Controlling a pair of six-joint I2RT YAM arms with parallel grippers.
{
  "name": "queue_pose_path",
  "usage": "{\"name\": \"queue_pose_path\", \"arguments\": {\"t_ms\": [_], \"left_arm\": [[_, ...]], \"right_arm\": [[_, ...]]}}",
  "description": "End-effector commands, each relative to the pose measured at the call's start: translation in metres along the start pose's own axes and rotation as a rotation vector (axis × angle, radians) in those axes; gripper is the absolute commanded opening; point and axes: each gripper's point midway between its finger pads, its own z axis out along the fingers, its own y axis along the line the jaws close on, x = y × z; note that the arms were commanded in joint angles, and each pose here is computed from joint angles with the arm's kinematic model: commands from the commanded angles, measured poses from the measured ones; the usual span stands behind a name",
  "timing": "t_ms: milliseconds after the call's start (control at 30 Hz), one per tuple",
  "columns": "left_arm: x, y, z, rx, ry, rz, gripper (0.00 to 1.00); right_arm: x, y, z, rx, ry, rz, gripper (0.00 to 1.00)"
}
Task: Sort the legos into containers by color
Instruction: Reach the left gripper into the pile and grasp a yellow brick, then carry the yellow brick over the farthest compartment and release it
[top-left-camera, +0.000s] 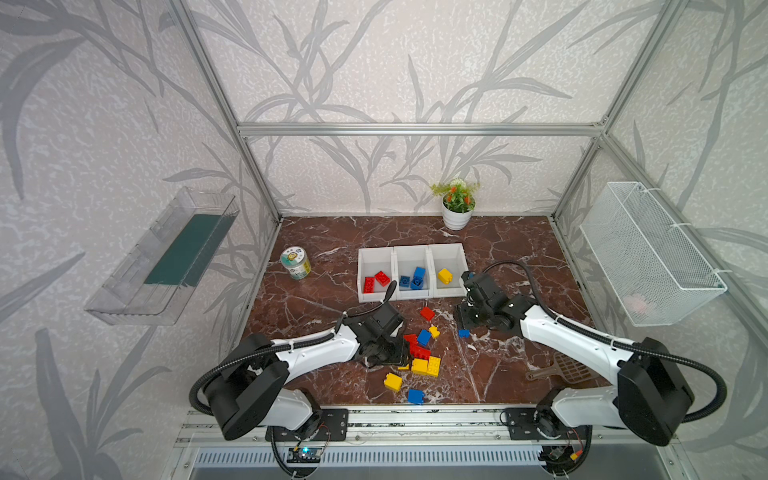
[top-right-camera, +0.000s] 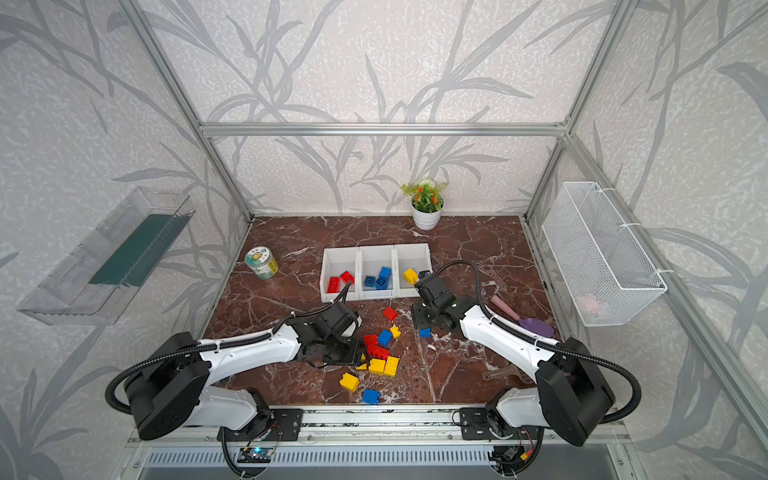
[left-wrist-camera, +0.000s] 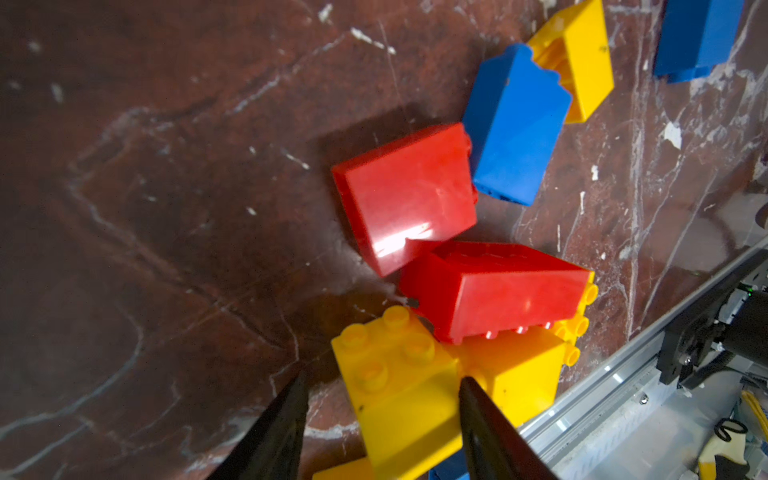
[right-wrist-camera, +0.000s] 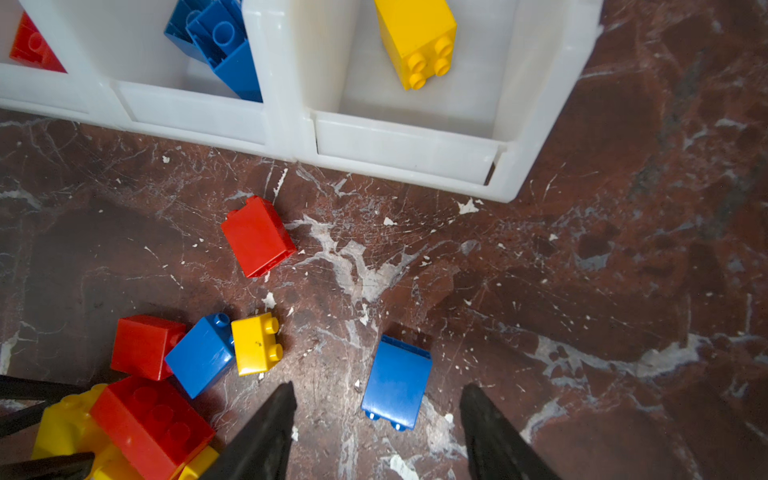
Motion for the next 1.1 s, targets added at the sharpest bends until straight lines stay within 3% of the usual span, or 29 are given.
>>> {"name": "queue_pose_path", "arguments": {"t_ms": [0,367,567,800,1067], "left_arm": [[-0.004,0.005,-0.005,-0.052,-0.018,-0.003,0.57],[-0.008,0.017,-0.017,-0.138,-0.048,0.032,0.51],[-0.01,0.018,-0.016,-0.152,-0.043,0.051,0.37],[-0.016,0.016,-0.021,-0.165,-0.054,0.077,0.32],[-0.048,-0.001,-0.054,-0.185,-0.186,0.134,0.32]], "right_arm": [[-0.002,-0.001,-0.006,-0.004,-0.025,0.018,0.64],[-0.001,-0.001,-0.004,-0.004,-0.021,0.026,0.64],[0.0,-0.003,-0.004,0.002,-0.018,0.03,0.64],[-0.002,-0.005,-0.009,0.015,-0.028,0.05,0.64],[-0.002,-0.015,-0.026,0.052,-0.054,0.097,0.63]]}}
